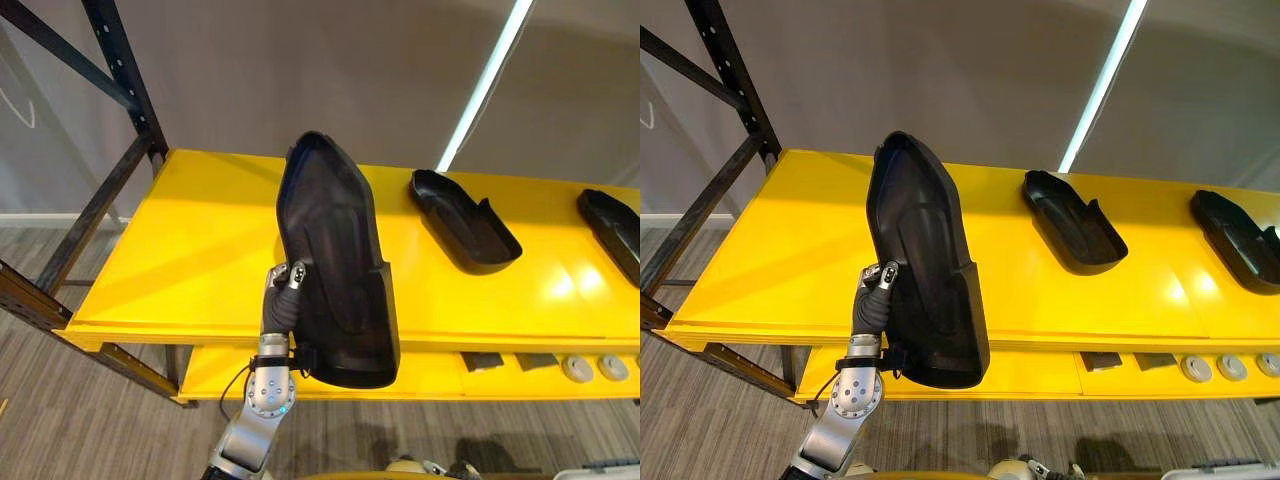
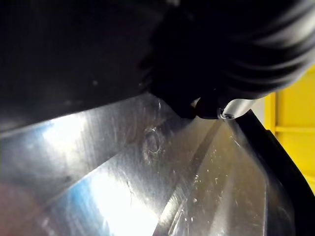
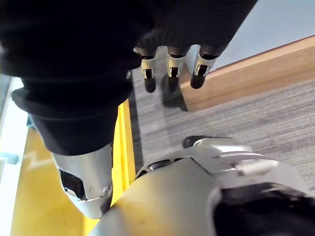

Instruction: Walk over and take plastic housings, then place them on the shelf

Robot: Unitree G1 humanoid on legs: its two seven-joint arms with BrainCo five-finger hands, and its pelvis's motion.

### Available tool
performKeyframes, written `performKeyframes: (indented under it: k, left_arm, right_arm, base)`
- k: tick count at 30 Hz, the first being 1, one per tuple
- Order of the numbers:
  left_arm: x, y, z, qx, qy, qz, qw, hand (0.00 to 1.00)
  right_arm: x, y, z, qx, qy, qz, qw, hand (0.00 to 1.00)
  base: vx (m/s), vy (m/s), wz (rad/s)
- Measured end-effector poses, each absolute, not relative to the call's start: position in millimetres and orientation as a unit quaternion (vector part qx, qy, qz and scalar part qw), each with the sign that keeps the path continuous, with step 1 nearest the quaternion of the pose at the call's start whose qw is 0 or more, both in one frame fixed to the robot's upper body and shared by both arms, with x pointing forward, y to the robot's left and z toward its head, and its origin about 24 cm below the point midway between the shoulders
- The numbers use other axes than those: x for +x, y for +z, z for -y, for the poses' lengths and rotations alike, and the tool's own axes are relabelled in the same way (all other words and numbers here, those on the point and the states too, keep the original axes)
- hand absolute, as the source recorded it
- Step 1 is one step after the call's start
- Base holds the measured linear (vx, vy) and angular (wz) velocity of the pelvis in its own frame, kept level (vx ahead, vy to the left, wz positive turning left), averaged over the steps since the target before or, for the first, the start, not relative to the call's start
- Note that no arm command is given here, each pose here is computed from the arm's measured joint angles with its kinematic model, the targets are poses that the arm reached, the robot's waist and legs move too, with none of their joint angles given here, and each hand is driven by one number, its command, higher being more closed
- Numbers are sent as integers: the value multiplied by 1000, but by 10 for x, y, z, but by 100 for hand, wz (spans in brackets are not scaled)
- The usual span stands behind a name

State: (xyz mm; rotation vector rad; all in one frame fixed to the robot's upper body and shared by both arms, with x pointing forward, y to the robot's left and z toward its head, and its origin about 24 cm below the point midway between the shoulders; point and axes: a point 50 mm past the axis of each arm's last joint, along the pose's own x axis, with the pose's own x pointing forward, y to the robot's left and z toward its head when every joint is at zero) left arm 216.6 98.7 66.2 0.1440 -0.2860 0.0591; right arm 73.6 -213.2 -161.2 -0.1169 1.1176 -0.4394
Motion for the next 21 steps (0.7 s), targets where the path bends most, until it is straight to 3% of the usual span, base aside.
performKeyframes:
  k: [3, 9, 21]
  left_arm:
    - [2204, 645, -959, 76, 17, 139, 987, 100]
    - [2220, 750, -683, 71, -35, 165, 983, 100]
    - [2263, 679, -975, 104, 19, 141, 984, 100]
  right_arm:
    - [812, -1593, 2118, -57, -201, -513, 832, 0]
    - [664, -1612, 2146, -57, -196, -528, 824, 0]
    - [624, -1579, 2042, -53, -187, -513, 836, 0]
  base:
    - [-84, 372, -50]
    - [-12, 81, 40]
    - [-9, -11, -13]
